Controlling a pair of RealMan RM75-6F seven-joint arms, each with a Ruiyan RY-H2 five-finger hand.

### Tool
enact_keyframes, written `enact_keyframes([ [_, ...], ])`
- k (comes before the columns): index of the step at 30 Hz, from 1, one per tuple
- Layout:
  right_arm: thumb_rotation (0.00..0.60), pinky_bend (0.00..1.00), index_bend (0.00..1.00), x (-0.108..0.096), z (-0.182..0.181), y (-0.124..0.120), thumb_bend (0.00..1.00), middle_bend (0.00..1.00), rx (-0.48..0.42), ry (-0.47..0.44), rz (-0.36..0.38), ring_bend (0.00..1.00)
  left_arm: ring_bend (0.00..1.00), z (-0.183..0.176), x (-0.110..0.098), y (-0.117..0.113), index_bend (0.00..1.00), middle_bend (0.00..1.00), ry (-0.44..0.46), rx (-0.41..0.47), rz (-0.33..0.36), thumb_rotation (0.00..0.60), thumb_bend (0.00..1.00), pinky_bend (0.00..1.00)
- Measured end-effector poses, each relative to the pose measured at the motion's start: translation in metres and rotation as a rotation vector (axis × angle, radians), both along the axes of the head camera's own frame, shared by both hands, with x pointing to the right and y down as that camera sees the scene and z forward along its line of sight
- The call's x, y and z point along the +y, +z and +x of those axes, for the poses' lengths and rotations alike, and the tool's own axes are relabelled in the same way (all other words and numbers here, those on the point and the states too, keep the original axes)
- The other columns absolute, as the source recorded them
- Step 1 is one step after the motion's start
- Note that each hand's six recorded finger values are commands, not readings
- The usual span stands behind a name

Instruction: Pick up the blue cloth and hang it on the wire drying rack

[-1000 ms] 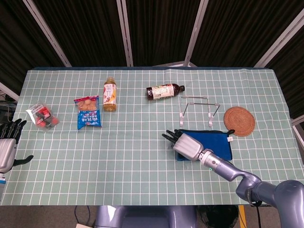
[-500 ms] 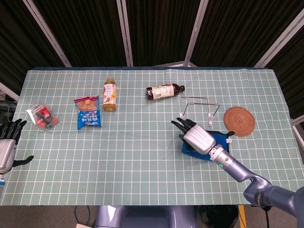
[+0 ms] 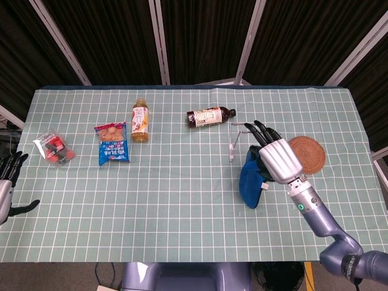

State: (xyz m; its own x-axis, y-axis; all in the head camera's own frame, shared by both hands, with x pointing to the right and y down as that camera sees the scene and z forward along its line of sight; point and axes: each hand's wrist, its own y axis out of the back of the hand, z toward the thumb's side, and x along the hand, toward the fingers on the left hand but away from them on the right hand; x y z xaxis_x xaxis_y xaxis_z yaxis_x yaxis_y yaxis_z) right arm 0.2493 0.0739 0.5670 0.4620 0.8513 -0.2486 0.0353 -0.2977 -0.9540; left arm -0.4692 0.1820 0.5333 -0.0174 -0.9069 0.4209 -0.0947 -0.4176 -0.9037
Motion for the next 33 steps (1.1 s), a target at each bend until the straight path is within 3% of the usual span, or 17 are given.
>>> enact_keyframes([
  [8,0.600,0.23,0.76,-0.007,0.000,-0.043,0.40,0.06,0.095,0.116,0.049,0.00,0.00,-0.001,0.005,-0.012,0.00,0.00,0.004,0.033,0.017,0.600,0.00,0.00],
  [15,0.600,0.23,0.78,-0.009,0.006,-0.054,0.40,0.06,0.208,0.190,0.028,0.00,0.00,-0.006,0.004,-0.015,0.00,0.00,-0.009,0.036,0.020,0.600,0.00,0.00],
  [22,0.600,0.23,0.78,-0.017,0.002,-0.040,0.40,0.06,0.275,0.224,-0.008,0.00,0.00,-0.008,0.003,-0.017,0.00,0.00,-0.013,0.034,0.028,0.600,0.00,0.00],
  [33,0.600,0.23,0.76,-0.050,-0.005,-0.001,0.41,0.06,0.365,0.307,-0.017,0.00,0.00,-0.012,0.001,-0.013,0.00,0.00,-0.028,0.023,0.023,0.600,0.00,0.00],
])
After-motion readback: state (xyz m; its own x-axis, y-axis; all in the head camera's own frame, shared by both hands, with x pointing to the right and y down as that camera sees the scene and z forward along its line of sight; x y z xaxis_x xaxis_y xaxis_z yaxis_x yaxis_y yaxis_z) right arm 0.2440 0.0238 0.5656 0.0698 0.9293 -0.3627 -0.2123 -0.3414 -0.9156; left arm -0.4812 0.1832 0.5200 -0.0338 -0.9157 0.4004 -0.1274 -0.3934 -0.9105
